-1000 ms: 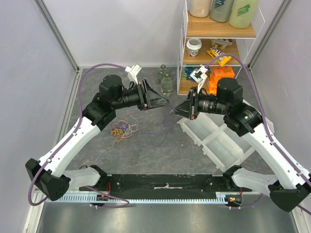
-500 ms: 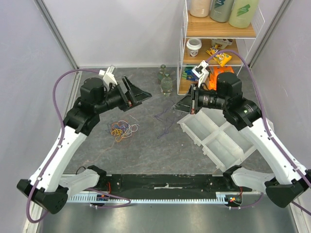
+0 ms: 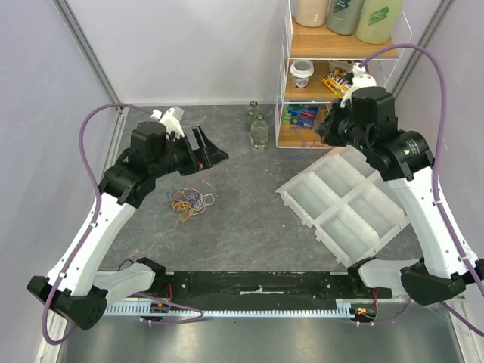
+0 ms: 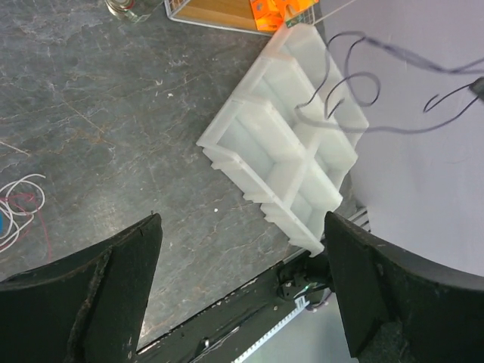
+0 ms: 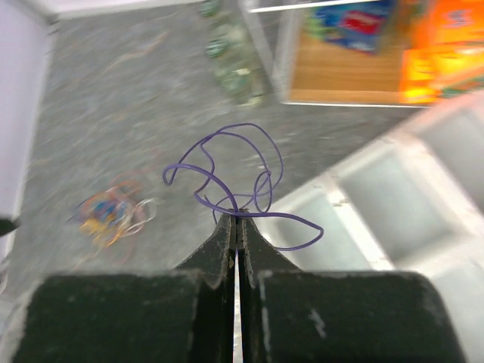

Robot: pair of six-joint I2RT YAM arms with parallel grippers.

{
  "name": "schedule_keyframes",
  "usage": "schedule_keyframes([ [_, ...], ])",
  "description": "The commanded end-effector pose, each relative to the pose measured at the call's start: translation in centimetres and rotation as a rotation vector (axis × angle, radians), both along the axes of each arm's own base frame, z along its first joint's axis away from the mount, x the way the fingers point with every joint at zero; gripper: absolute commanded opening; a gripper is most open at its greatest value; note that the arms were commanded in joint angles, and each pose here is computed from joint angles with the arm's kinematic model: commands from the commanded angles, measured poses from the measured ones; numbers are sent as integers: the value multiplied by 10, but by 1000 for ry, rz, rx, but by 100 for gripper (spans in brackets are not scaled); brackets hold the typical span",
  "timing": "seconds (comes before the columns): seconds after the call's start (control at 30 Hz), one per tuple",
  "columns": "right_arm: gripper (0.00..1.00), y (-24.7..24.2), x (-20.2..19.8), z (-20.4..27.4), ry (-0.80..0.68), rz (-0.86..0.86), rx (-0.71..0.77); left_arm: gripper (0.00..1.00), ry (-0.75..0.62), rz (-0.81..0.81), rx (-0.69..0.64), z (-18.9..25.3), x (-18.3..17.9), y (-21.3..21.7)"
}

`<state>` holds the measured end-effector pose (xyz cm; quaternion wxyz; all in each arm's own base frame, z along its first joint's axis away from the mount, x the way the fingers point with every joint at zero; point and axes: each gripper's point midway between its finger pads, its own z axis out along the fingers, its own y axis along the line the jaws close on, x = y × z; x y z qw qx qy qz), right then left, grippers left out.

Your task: Untangle the cables

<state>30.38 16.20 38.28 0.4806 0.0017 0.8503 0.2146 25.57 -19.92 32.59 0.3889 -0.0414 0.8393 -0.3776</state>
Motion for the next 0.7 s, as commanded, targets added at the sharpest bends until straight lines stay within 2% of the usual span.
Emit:
schedule_keyframes([
  [0.0,0,-86,17,3,-19,-372,-184,93,-86,-95,60,12,2,-5],
  [0.23,0,-146,60,-20,35,-563,-130,95,-135,-199,113,15,0,-11],
  [0.47,0,-209,94,-76,120,-717,-52,97,-177,-268,206,2,-7,-4],
  [0.67,0,-242,111,-122,165,-785,-71,99,-232,-269,252,-3,-22,7],
])
